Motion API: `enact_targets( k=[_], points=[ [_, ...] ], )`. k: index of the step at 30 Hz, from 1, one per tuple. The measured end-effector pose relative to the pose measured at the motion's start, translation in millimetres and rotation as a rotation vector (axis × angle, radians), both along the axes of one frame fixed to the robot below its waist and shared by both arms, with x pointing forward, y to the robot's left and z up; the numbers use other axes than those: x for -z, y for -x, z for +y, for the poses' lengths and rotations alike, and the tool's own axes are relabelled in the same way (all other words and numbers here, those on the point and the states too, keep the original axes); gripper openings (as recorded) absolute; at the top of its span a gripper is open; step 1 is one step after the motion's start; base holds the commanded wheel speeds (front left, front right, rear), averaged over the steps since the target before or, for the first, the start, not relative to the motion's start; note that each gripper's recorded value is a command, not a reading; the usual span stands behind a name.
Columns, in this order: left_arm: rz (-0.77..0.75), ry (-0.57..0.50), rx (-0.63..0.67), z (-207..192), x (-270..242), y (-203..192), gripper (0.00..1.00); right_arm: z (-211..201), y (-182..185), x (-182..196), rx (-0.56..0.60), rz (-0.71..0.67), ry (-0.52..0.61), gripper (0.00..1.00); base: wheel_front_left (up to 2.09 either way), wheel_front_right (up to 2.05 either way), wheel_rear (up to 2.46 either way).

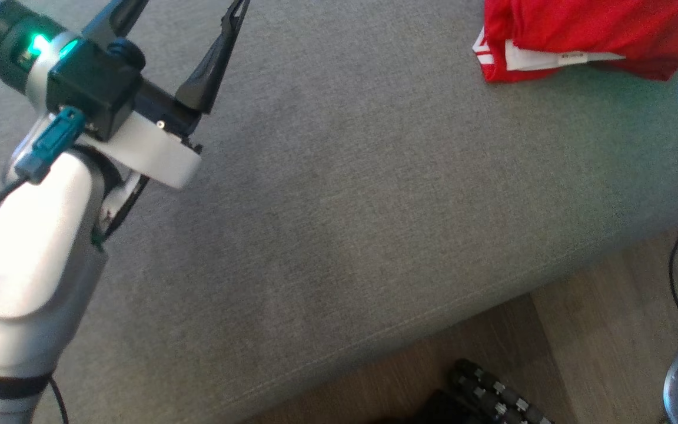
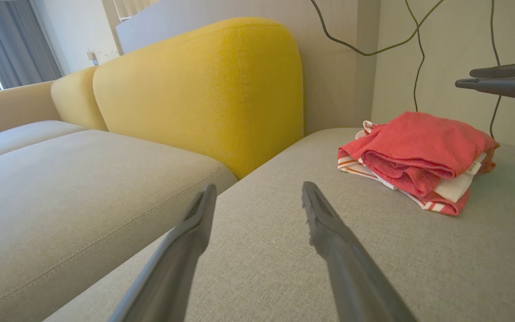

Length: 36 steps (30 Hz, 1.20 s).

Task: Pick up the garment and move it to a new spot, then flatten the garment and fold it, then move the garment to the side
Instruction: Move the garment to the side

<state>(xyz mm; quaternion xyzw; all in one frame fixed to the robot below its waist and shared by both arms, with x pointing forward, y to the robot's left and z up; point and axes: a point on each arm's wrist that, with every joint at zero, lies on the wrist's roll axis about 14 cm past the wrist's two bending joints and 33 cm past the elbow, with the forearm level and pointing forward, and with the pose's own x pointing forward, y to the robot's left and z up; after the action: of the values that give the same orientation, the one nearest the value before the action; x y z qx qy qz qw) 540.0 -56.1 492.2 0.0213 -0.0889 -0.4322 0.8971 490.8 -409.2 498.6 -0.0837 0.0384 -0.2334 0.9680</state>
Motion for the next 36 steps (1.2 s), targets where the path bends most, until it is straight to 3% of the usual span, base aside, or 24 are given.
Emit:
enact_targets(
  k=[8, 15, 28, 36],
  points=[
    [0.023, 0.042, -0.096, 25.1, -7.0, 14.1, 1.00, 47.5, -26.5, -32.1, -0.155, -0.082, 0.028, 1.00, 0.00, 0.00, 0.00],
    [0.099, 0.114, -0.273, 73.4, -14.6, 37.6, 1.00, 121.0, -32.3, -45.4, -0.365, -0.138, 0.007, 1.00, 0.00, 0.00, 0.00],
    [0.154, 0.235, -0.628, 170.9, -33.8, 110.3, 1.00, 243.0, 14.9, -39.6, -0.612, -0.197, -0.179, 1.00, 0.00, 0.00, 0.00],
    [0.216, 0.290, -0.701, 194.8, -20.3, 161.5, 1.00, 255.3, 57.3, -28.5, -0.619, -0.198, -0.230, 1.00, 0.00, 0.00, 0.00]
  ],
)
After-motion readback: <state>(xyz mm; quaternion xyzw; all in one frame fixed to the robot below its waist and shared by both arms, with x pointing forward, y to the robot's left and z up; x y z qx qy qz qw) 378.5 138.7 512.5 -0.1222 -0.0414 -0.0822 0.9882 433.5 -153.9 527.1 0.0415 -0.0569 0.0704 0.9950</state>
